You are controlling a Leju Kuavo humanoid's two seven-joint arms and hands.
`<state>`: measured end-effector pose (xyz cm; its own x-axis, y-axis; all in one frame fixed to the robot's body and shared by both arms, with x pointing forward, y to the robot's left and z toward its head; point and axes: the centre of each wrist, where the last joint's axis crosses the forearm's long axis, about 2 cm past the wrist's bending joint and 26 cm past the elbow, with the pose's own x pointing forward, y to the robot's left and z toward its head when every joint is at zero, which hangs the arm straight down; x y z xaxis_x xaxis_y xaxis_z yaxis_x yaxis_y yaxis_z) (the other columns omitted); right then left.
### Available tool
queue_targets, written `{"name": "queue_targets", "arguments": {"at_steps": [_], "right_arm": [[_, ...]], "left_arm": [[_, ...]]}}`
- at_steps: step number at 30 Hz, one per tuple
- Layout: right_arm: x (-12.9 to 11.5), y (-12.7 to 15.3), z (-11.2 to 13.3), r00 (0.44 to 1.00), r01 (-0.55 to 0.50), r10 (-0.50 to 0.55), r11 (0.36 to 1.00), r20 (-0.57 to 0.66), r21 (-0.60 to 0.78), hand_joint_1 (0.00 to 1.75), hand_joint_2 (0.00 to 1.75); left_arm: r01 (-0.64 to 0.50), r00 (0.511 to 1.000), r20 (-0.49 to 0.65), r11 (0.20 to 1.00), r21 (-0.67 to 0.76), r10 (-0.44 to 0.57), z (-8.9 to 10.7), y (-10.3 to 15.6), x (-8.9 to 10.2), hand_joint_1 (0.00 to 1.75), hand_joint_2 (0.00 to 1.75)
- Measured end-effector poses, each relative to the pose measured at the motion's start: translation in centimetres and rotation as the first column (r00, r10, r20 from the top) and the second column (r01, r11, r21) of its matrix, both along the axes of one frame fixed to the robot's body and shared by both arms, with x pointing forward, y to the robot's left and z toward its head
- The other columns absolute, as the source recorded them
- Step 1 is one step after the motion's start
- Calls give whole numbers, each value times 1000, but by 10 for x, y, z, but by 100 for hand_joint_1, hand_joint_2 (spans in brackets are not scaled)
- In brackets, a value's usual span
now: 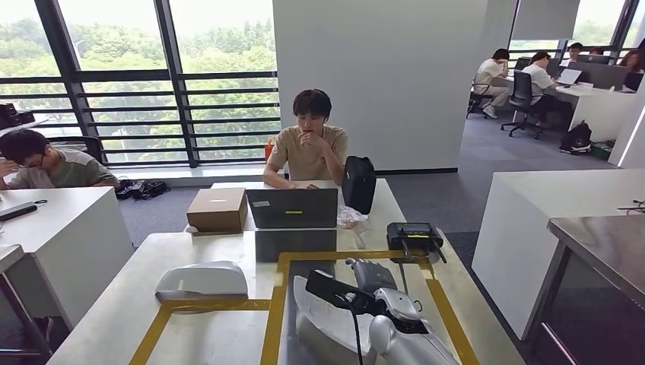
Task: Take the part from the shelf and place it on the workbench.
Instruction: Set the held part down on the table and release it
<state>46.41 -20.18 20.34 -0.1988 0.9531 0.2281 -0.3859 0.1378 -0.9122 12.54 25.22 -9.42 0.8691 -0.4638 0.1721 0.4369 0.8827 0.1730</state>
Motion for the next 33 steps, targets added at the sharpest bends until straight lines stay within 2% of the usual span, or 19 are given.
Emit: {"name": "queue_targets", "arguments": {"at_steps": [15,19,22,24,26,29,33], "right_arm": [[2,2,5,996,-57,52,996,72,75,0,0],[4,7,14,989,-100,77,977,125,190,0,0],[5,14,28,988,-139,99,907,120,398,0,0],[1,21,34,987,-163,127,826,103,540,0,0],[-5,29,44,979,-206,151,731,140,650,0,0],[-17,38,72,952,-303,162,605,258,736,0,0],[-36,35,95,899,-426,130,480,418,767,0,0]], "left_arm": [[-31,999,-19,1000,-1,31,-1,1,-4,0,0],[-38,999,-24,999,0,38,-1,2,-5,0,0],[-50,998,-27,999,0,50,-2,2,-7,0,0],[-67,997,-32,998,1,67,-3,2,-11,0,0],[-87,996,-36,996,0,87,-4,2,-16,0,0],[-114,993,-34,994,3,114,-6,5,-23,0,0],[-139,990,-36,990,1,139,-8,7,-31,0,0]]}}
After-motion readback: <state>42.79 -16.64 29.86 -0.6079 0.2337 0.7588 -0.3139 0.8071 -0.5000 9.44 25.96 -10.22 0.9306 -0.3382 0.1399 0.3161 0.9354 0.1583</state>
